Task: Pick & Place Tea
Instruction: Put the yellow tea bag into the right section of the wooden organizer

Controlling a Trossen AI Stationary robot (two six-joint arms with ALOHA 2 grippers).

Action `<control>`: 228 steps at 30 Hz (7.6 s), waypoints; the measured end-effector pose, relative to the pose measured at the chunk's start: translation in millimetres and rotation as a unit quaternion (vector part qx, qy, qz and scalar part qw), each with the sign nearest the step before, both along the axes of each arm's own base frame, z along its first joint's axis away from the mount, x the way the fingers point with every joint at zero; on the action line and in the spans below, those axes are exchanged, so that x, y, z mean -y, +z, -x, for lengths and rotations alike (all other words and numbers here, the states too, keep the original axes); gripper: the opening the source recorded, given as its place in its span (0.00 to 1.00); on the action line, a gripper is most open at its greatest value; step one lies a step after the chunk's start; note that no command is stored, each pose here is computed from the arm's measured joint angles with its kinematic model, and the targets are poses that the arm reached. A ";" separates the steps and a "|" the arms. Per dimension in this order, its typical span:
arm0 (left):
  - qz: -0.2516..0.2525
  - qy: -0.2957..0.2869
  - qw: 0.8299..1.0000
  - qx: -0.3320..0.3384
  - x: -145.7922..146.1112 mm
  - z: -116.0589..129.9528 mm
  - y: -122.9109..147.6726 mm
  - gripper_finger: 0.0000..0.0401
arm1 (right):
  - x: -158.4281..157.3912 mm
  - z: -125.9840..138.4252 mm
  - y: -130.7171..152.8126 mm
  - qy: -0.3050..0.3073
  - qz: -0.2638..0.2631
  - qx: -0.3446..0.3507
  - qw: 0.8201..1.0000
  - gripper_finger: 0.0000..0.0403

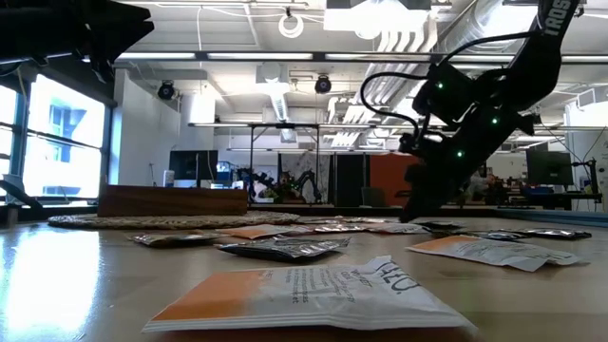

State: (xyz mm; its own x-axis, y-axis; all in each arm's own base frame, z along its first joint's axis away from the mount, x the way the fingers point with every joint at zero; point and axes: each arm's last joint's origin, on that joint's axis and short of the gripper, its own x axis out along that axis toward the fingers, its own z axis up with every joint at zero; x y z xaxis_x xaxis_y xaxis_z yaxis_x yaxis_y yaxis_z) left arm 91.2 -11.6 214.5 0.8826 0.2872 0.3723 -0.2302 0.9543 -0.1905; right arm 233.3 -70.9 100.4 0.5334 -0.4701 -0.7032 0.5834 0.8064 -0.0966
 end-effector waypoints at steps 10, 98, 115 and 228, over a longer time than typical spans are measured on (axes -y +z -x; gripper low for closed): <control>0.000 0.000 1.000 0.000 0.0 0.0 0.0 0.27 | 8.6 3.3 16.4 -0.031 0.007 0.043 0.999 0.32; 0.001 0.001 1.000 0.000 -0.1 0.1 0.1 0.27 | 38.8 10.9 -0.1 -0.094 -0.068 0.067 0.991 0.17; 0.070 0.029 0.994 -0.077 3.9 -22.6 -9.1 0.27 | 52.7 17.0 0.6 -0.079 -0.086 0.075 0.990 0.28; 0.235 0.069 0.824 -0.511 -121.8 -369.5 -81.0 0.27 | 48.1 16.5 -1.1 -0.158 -0.225 0.139 0.951 0.28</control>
State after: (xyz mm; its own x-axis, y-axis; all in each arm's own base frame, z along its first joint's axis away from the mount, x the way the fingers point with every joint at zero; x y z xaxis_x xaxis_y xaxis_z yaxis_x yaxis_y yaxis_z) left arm 460.8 110.2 133.5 0.6138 0.3117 -0.7254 -0.5996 0.7817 -0.1715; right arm 216.9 -119.0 99.3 0.6103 -0.3224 -0.7236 0.7559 0.5102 0.4102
